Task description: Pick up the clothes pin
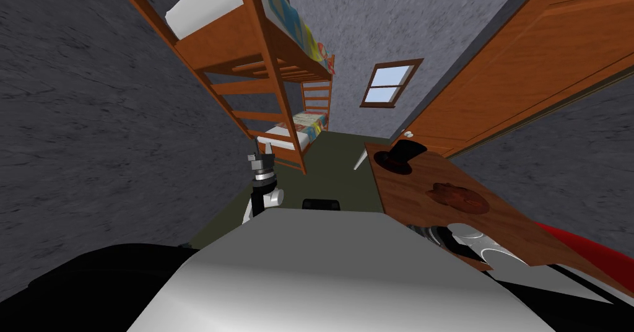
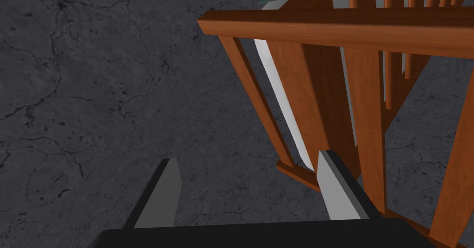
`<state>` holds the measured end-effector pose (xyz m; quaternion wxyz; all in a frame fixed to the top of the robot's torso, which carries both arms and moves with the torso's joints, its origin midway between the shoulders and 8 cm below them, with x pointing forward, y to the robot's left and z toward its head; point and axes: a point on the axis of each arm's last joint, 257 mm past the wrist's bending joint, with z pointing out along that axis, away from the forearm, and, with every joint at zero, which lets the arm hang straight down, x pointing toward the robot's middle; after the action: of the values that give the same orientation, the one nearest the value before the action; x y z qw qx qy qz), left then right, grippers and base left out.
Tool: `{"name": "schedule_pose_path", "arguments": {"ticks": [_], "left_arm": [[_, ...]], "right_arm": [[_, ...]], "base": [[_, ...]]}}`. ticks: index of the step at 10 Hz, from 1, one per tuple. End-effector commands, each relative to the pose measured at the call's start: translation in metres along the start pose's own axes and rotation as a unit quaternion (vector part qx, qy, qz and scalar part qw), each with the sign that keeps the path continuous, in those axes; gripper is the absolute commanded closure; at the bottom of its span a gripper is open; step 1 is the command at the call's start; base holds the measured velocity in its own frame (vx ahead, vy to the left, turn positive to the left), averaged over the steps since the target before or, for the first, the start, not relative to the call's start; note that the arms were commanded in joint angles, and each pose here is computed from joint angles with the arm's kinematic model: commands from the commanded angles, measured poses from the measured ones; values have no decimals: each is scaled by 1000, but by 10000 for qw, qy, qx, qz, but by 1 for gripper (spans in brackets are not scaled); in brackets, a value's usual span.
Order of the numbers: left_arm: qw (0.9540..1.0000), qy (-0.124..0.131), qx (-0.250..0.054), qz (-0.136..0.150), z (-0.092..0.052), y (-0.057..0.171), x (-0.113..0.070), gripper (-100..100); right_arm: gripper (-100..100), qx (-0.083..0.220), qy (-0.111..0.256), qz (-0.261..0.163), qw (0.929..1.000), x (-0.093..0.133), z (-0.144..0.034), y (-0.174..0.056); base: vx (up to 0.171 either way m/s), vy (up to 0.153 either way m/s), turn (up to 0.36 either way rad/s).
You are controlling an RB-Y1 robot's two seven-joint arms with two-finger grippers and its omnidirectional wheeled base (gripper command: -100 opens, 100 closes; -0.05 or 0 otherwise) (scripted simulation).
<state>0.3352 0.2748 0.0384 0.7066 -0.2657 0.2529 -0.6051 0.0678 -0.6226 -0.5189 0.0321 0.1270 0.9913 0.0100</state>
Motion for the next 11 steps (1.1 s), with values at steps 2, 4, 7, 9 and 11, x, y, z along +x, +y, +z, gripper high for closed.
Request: {"name": "schedule_pose_path", "arguments": {"ticks": [2, 4, 7, 9, 11], "left_arm": [[10000, 0, 0, 0, 0, 0, 0, 0], [10000, 0, -1, 1, 0, 0, 0, 0], [10000, 0, -1, 2, 0, 0, 0, 0], [10000, 0, 0, 0, 0, 0, 0, 0], [10000, 0, -1, 1, 0, 0, 0, 0]], "right_arm": [[100, 136, -100, -187, 9997, 5, -3, -10], [100, 184, 25, -121, 9998, 23, -3, -17], [100, 203, -50, -412, 9989, 32, -3, -16], [100, 176, -73, -444, 9988, 29, -3, -13], [100, 286, -100, -589, 9978, 43, -6, -21]], "base": [[63, -23, -107], [125, -53, -58], [77, -35, -104], [46, -9, 8], [116, -44, -162]]}}
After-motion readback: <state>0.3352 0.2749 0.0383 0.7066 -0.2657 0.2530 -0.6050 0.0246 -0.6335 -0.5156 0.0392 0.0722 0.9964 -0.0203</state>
